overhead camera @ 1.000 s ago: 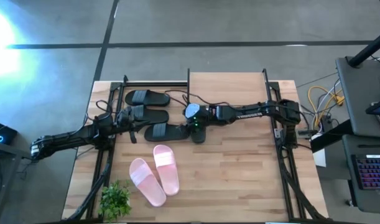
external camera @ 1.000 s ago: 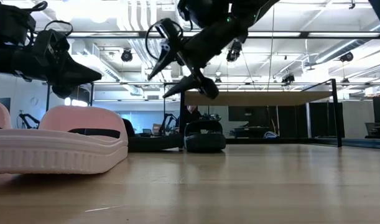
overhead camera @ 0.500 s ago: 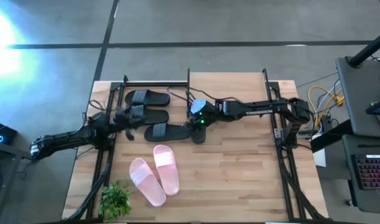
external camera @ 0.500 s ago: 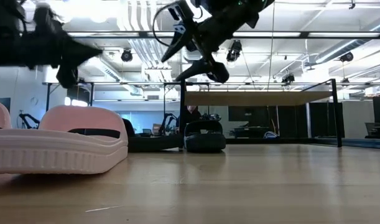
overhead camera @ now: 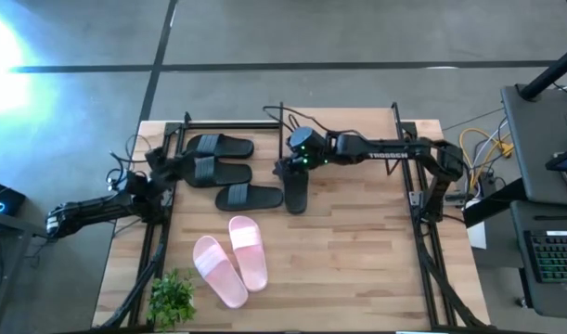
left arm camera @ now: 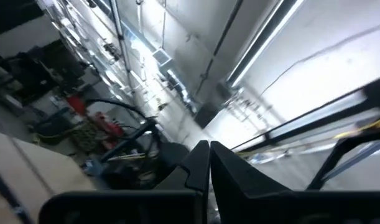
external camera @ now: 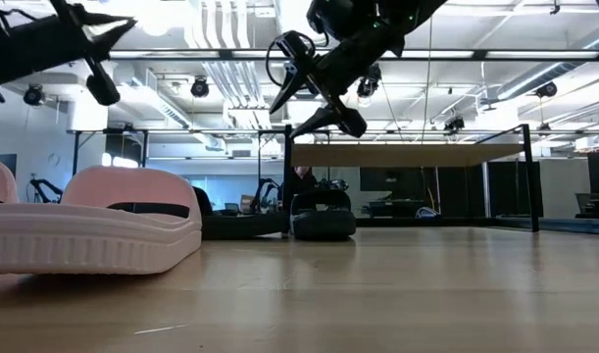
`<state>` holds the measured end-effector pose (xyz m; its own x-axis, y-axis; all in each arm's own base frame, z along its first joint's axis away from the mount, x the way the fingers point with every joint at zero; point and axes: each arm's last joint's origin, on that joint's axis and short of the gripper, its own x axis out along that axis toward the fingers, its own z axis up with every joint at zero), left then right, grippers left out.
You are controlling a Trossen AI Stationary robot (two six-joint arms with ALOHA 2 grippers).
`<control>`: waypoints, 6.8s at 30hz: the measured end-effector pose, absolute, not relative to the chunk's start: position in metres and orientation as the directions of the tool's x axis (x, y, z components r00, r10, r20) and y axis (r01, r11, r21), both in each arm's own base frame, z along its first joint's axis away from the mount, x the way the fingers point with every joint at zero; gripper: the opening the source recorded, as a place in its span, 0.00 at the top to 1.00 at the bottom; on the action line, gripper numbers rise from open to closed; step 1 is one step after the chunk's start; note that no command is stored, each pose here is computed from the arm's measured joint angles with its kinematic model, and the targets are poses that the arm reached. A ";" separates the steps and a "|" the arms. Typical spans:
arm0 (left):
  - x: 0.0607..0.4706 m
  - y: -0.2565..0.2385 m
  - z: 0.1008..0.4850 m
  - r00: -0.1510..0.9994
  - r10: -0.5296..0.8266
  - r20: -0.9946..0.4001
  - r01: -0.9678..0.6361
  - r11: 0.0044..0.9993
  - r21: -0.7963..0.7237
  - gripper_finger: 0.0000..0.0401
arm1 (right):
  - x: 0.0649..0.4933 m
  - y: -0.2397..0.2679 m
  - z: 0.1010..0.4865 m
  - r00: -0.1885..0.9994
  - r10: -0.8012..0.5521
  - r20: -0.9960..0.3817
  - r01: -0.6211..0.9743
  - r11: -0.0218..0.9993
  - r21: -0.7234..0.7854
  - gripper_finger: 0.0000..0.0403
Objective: Pick and place slides into the shelf
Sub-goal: Put the black slide under the shelf
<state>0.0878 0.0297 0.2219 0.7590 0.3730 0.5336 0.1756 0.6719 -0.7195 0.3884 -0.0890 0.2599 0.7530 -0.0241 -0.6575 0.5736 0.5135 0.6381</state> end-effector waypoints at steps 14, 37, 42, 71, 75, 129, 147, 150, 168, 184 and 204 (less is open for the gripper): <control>0.111 0.034 0.271 0.920 0.345 -0.187 -0.349 0.503 -0.791 1.00 | 0.384 -0.090 0.257 0.722 0.013 -0.691 0.605 0.472 0.641 0.44; 0.125 0.034 0.168 0.883 0.153 -0.443 -0.459 0.093 -0.884 0.97 | 0.317 -0.057 0.247 0.432 0.012 -0.902 0.807 0.440 0.392 0.44; 0.117 0.031 0.156 0.893 0.152 -0.423 -0.426 -0.011 -0.904 0.80 | 0.300 -0.054 0.245 0.436 0.002 -0.900 0.824 0.400 0.401 0.44; 0.150 0.042 0.129 0.848 0.153 -0.507 -0.516 0.017 -0.857 0.47 | 0.269 -0.050 0.233 0.505 -0.071 -0.860 0.838 0.279 0.469 0.44; 0.158 0.044 0.122 0.849 0.136 -0.511 -0.517 0.018 -0.856 0.56 | 0.270 -0.050 0.233 0.505 -0.071 -0.860 0.838 0.278 0.469 0.44; 0.386 -0.002 0.194 0.664 -0.603 -0.441 0.140 0.680 -0.720 1.00 | 0.189 0.072 0.271 0.437 -0.056 -0.898 0.892 0.155 0.424 0.44; 0.400 -0.015 0.170 0.683 -0.499 -0.533 -0.058 0.690 -0.721 0.63 | 0.235 0.155 0.222 0.579 -0.021 -0.815 0.814 0.062 0.577 0.47; 0.396 -0.016 0.183 0.679 -0.525 -0.512 -0.029 0.678 -0.735 0.52 | 0.244 0.159 0.214 0.600 -0.019 -0.800 0.799 0.054 0.599 0.54; 0.383 -0.024 0.194 0.665 -0.512 -0.544 -0.052 0.694 -0.718 0.37 | 0.292 0.170 0.174 0.689 0.012 -0.724 0.724 -0.021 0.689 0.96; 0.320 -0.021 0.208 0.578 -0.444 -0.685 -0.033 0.826 -0.563 0.37 | 0.277 0.179 0.150 0.528 0.051 -0.848 0.849 -0.057 0.525 0.97; 0.348 -0.030 0.156 0.746 -0.548 -0.378 0.031 0.597 -0.802 0.44 | 0.297 0.176 0.161 0.611 0.019 -0.791 0.791 -0.061 0.609 0.97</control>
<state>0.3483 -0.0301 0.1560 0.7464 -0.5475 -0.3783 0.0314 0.5967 -0.8018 0.2968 0.1765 0.1612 0.6112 0.0186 -0.7912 0.7906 -0.0610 0.6093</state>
